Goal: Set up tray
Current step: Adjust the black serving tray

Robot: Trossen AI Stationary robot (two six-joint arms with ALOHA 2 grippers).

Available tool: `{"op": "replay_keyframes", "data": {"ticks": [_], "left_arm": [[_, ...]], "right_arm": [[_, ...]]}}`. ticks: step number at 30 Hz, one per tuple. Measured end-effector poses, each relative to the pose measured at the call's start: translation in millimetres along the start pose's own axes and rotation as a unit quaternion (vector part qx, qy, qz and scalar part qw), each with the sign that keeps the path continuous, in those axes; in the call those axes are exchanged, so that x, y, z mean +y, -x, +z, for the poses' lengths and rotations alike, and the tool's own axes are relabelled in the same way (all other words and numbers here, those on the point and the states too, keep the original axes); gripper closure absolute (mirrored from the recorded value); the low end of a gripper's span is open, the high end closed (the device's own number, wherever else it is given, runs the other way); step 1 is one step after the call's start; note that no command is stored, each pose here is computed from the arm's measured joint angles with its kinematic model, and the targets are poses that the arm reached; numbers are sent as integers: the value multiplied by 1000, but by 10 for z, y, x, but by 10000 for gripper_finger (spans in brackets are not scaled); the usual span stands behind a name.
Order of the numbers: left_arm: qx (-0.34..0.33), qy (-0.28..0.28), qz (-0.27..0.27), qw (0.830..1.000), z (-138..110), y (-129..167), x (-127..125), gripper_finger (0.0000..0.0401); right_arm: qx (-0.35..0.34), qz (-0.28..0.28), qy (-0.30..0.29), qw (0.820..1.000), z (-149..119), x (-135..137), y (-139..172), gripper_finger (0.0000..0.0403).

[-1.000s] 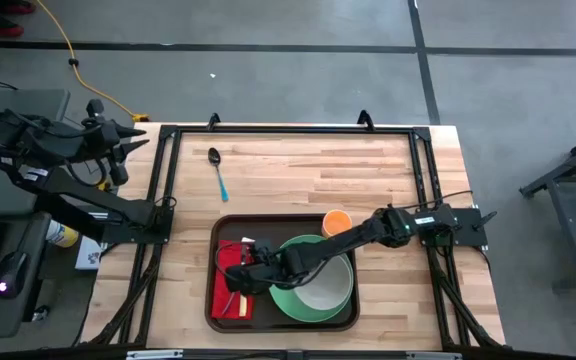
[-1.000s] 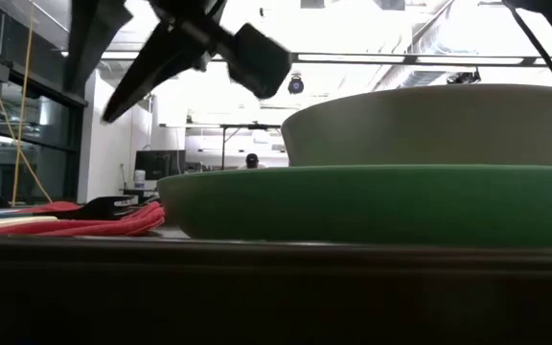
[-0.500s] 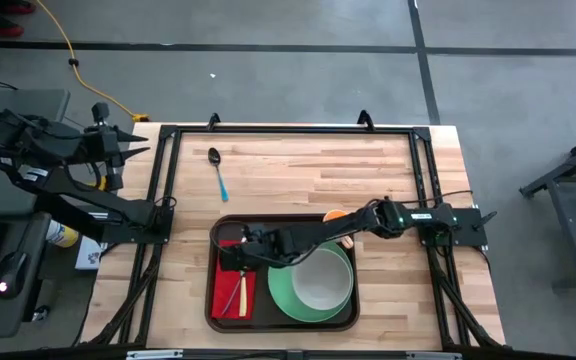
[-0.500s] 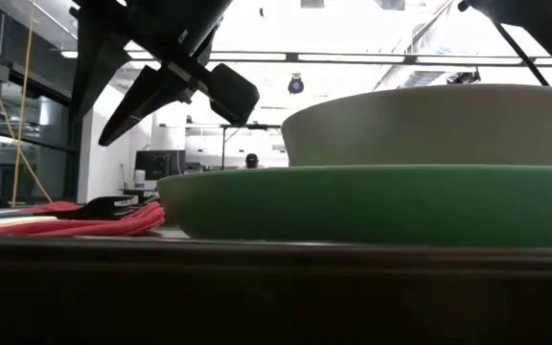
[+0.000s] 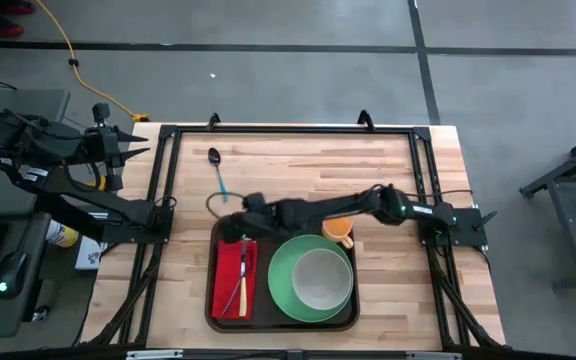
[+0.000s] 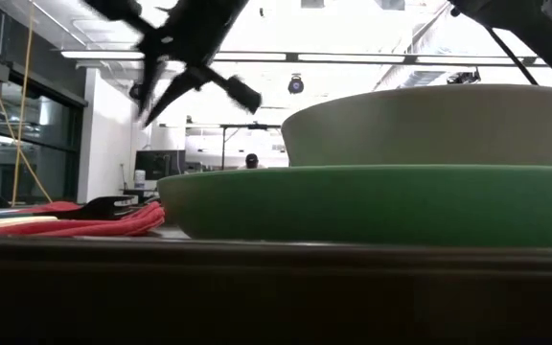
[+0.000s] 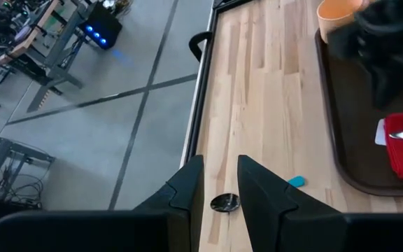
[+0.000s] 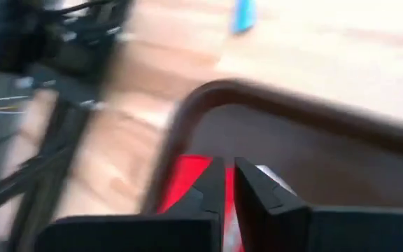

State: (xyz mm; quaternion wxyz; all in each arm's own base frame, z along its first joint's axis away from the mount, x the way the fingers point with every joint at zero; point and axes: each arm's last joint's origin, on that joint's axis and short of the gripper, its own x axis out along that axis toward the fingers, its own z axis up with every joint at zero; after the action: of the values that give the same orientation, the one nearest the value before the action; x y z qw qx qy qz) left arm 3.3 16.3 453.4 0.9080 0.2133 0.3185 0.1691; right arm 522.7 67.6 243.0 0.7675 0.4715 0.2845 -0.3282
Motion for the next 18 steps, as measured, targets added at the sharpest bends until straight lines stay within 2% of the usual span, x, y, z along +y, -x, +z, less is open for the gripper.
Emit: {"op": "replay_keyframes", "data": {"ticks": [4,8,14,16,18], "left_arm": [[-1,0,-3,1000,0,0,-2,286],[-2,0,-10,1000,1,0,-6,286],[-2,0,-10,1000,1,0,-6,286],[-2,0,-10,1000,1,0,-6,286],[-2,0,-11,1000,1,0,-6,286]], "right_arm": [[18,-122,5,992,222,-228,363,398],[62,-271,-8,961,319,-514,784,401],[37,-252,-28,967,276,-574,1370,403],[29,-251,-44,967,227,-660,1541,403],[51,-267,-67,960,165,-805,1674,403]]}}
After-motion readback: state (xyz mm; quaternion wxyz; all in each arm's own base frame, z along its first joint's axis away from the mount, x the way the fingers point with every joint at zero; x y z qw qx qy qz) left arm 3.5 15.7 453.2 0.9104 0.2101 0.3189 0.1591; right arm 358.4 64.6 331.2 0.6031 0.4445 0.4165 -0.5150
